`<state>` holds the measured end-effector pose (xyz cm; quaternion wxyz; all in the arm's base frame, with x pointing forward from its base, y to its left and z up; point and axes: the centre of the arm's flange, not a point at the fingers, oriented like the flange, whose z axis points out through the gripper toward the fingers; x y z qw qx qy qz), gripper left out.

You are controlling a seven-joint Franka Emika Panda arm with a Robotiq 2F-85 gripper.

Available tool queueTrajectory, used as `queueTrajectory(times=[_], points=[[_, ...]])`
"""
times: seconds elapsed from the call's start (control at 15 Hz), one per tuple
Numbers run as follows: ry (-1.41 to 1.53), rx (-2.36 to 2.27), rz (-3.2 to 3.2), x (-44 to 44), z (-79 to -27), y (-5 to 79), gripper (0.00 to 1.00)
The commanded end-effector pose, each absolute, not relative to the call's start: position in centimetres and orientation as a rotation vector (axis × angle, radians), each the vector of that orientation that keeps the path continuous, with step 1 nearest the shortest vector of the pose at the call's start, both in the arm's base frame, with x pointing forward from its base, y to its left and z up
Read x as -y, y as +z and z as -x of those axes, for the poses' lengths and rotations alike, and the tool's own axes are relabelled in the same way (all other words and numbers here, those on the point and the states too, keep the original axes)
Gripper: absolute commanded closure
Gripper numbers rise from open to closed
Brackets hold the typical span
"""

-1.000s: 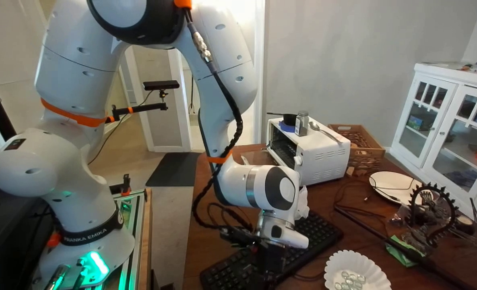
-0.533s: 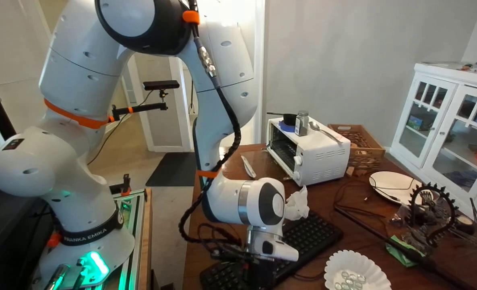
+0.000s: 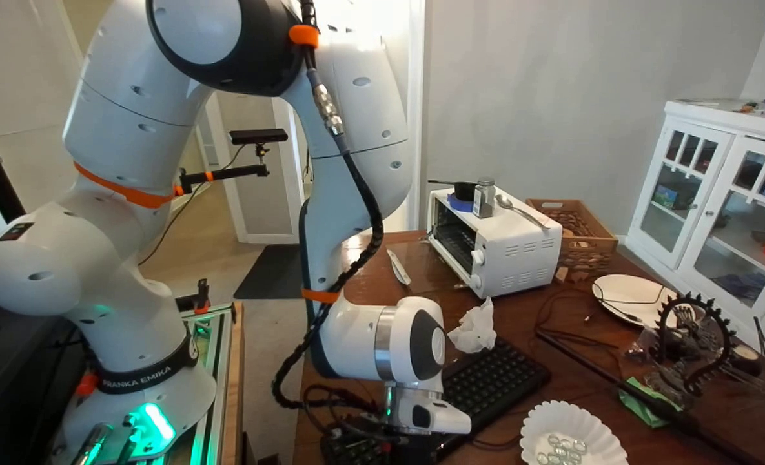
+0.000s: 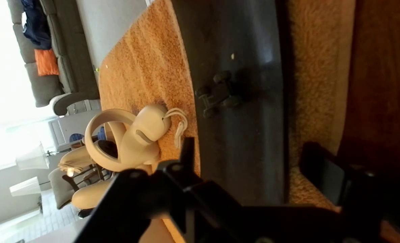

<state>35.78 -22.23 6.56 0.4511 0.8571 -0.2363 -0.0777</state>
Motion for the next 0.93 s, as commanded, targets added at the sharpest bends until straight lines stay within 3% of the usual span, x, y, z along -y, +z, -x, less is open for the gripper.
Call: queueTrajectory(times=[0.0,0.4,0.47,0.87], points=[[-0.176,0.602,-2.140,22.8,-34.0,5.4,0.50],[-0.197,0.623,-2.141,23.3,-32.8,5.0,0.95],[-0.213,0.625,-2.134,23.3,-32.8,4.9,0.99],[-0.347,0.563,-2.023,22.8,-34.9,8.0,0.96]])
